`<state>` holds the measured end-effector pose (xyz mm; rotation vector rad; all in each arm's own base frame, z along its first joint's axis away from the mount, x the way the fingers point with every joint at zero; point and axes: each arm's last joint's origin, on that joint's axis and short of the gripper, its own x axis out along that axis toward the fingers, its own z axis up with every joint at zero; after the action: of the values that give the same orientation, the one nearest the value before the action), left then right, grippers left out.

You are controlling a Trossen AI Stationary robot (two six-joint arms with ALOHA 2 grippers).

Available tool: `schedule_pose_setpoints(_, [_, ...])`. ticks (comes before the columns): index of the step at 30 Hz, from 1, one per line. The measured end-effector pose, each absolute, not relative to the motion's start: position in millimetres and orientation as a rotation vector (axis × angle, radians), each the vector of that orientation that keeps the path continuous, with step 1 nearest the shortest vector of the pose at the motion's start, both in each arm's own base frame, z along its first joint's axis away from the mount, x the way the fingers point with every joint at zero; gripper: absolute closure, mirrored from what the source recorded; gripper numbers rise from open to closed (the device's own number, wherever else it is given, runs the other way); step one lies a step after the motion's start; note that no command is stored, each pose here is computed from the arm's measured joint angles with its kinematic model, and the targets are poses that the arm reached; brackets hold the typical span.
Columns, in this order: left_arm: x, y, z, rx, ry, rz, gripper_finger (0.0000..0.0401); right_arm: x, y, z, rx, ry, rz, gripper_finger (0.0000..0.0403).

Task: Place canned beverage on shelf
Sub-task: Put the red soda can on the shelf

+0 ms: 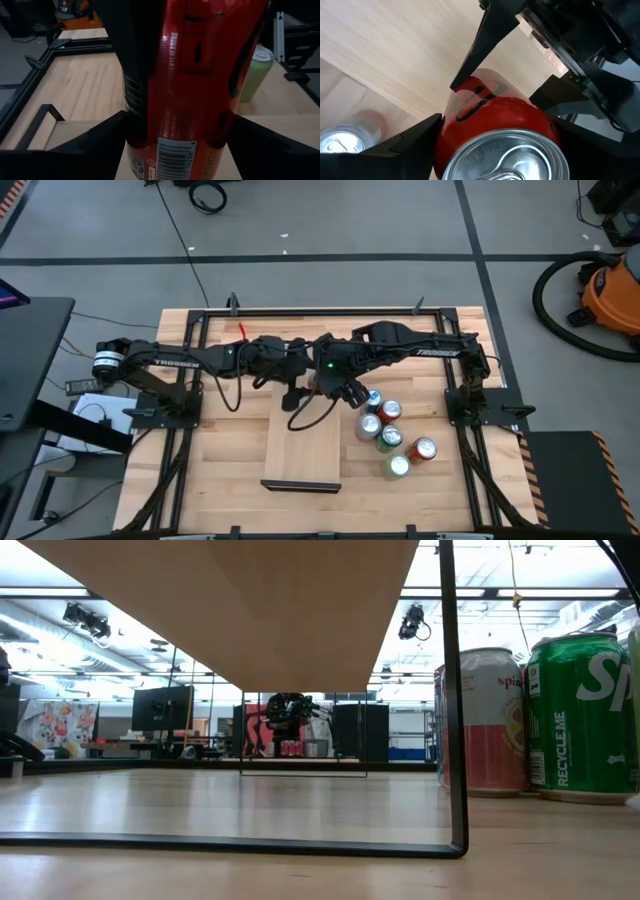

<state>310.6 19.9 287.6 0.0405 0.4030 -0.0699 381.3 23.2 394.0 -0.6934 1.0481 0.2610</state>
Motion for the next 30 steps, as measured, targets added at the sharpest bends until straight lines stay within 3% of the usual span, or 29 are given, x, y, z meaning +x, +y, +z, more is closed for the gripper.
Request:
schedule_pose_setpoints(12, [311, 20, 287, 0.034, 0.401, -0.061, 0.0094, 384, 22, 396, -0.657, 1.027, 0.186, 0.0007])
schedule_pose_setpoints(30, [311, 24, 287, 0.05, 0.406, 0.011, 0.0094, 365, 25, 420, -0.651, 0.959, 0.105, 0.0004])
